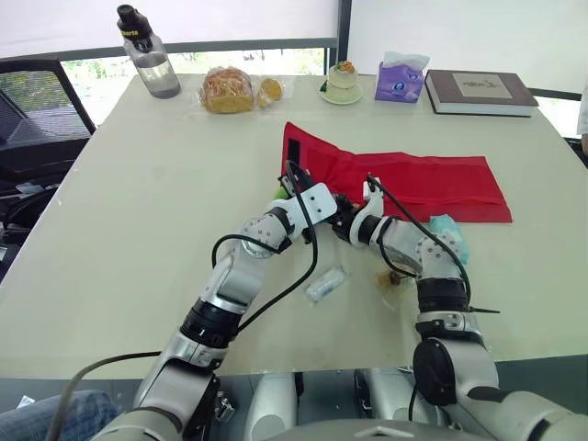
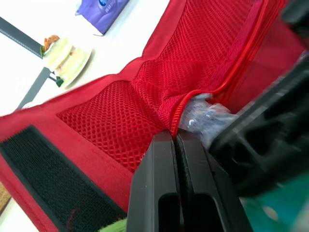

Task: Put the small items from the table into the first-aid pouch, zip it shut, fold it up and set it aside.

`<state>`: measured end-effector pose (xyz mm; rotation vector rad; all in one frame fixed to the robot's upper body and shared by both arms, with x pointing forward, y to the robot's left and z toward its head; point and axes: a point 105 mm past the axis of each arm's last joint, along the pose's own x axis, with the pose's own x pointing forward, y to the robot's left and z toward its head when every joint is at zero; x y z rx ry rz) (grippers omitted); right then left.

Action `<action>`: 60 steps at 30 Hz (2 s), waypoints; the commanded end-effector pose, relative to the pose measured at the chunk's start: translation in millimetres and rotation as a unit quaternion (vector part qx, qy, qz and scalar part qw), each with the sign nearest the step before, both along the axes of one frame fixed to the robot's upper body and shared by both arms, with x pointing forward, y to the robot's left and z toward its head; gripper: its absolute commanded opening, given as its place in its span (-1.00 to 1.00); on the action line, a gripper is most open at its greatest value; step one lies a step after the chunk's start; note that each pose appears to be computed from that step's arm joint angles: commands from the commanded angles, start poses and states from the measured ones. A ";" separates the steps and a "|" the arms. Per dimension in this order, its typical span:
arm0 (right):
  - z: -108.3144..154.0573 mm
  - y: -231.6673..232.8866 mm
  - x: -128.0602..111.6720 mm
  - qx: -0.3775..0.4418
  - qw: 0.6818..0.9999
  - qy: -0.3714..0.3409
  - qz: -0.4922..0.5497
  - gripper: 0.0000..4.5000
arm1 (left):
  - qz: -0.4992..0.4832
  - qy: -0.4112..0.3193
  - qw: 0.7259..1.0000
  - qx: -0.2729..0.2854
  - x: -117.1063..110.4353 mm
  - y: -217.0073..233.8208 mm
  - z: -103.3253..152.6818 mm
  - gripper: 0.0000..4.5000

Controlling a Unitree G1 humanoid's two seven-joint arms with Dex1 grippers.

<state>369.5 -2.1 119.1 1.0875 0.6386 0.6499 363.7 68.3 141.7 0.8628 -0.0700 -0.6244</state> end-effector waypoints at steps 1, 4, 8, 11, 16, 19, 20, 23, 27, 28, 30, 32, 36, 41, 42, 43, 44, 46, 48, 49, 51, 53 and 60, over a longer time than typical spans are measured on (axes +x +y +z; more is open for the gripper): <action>32.4 9.6 11.1 0.066 0.997 -0.022 -0.026 -0.97 | -0.052 0.006 0.999 -0.013 -15.2 -21.2 2.0 -0.99; 35.6 8.8 12.1 0.076 0.996 -0.023 -0.029 -0.97 | -0.054 0.010 0.998 -0.014 -16.2 -21.4 0.7 -0.99; 40.5 8.0 13.2 0.098 0.994 -0.020 -0.038 -0.97 | -0.056 0.015 0.998 -0.014 -17.0 -21.9 -1.4 -0.99; 42.0 6.7 14.0 0.107 0.993 -0.020 -0.045 -0.97 | -0.055 0.020 0.998 -0.020 -16.9 -21.9 -2.1 -0.99; 28.5 9.8 3.9 0.032 0.998 -0.045 -0.015 -0.97 | -0.041 0.033 0.998 -0.034 -12.8 -15.0 -3.5 -0.99; 20.1 11.2 -0.6 -0.002 0.999 -0.051 -0.006 -0.97 | -0.037 0.033 0.998 -0.030 -10.0 -11.4 -4.5 -0.99; 19.5 12.0 -2.4 -0.001 0.999 -0.051 -0.003 -0.97 | -0.037 0.033 0.998 -0.029 -9.9 -11.1 -4.8 -0.99; 20.2 12.1 -3.8 0.010 0.999 -0.049 -0.007 -0.57 | -0.039 0.036 0.998 -0.029 -10.6 -11.9 -5.8 -1.00; 17.4 8.7 -6.4 -0.002 0.999 -0.054 -0.011 0.17 | -0.037 0.042 0.998 -0.037 -11.0 -11.4 -6.1 -1.00; 16.3 7.2 -8.4 -0.006 0.998 -0.055 -0.008 0.17 | -0.035 0.043 0.998 -0.038 -10.7 -10.6 -6.1 -1.00; 13.9 3.8 -12.7 -0.017 0.998 -0.061 -0.002 0.17 | -0.032 0.044 0.998 -0.039 -9.8 -9.2 -6.2 -1.00; 12.7 1.0 -15.5 -0.024 0.998 -0.065 0.001 0.17 | -0.030 0.045 0.998 -0.040 -8.8 -8.0 -6.7 -1.00; 11.2 -4.3 -19.3 -0.035 0.997 -0.070 0.001 0.17 | -0.024 0.046 0.998 -0.039 -6.1 -5.2 -9.0 -1.00; 11.6 -9.3 -20.9 -0.042 0.996 -0.075 -0.005 0.17 | -0.020 0.047 0.998 -0.040 -4.3 -3.2 -9.8 -1.00; 12.5 -10.6 -21.2 -0.042 0.996 -0.077 -0.006 0.17 | -0.020 0.048 0.998 -0.041 -4.2 -3.1 -9.9 -1.00; 13.3 -11.7 -21.4 -0.042 0.996 -0.080 -0.007 0.17 | -0.019 0.048 0.998 -0.041 -4.2 -2.9 -10.0 -1.00; 14.0 -12.5 -21.9 -0.042 0.996 -0.081 -0.008 0.17 | -0.019 0.048 0.998 -0.042 -4.2 -2.4 -10.0 -1.00; 15.6 -14.4 -23.4 -0.042 0.995 -0.087 -0.007 0.17 | -0.017 0.049 0.998 -0.043 -4.2 -1.6 -10.1 -1.00; 16.4 -15.5 -24.5 -0.041 0.995 -0.090 -0.007 0.17 | -0.016 0.049 0.998 -0.045 -4.1 -1.3 -10.4 -1.00; 16.4 -15.3 -24.9 -0.041 0.995 -0.090 -0.006 0.06 | -0.016 0.049 0.998 -0.045 -4.1 -1.1 -10.5 -1.00; 15.6 -13.8 -25.7 -0.044 0.995 -0.091 -0.003 -0.17 | -0.017 0.050 0.998 -0.046 -4.2 -1.4 -10.9 -1.00; 14.2 -11.6 -25.9 -0.046 0.995 -0.090 0.000 -0.65 | -0.018 0.050 0.997 -0.047 -4.5 -2.3 -11.0 -1.00; 13.9 -0.5 -17.8 -0.050 0.995 -0.085 -0.001 -0.93 | -0.026 0.054 0.997 -0.052 -9.5 -6.6 -11.9 -1.00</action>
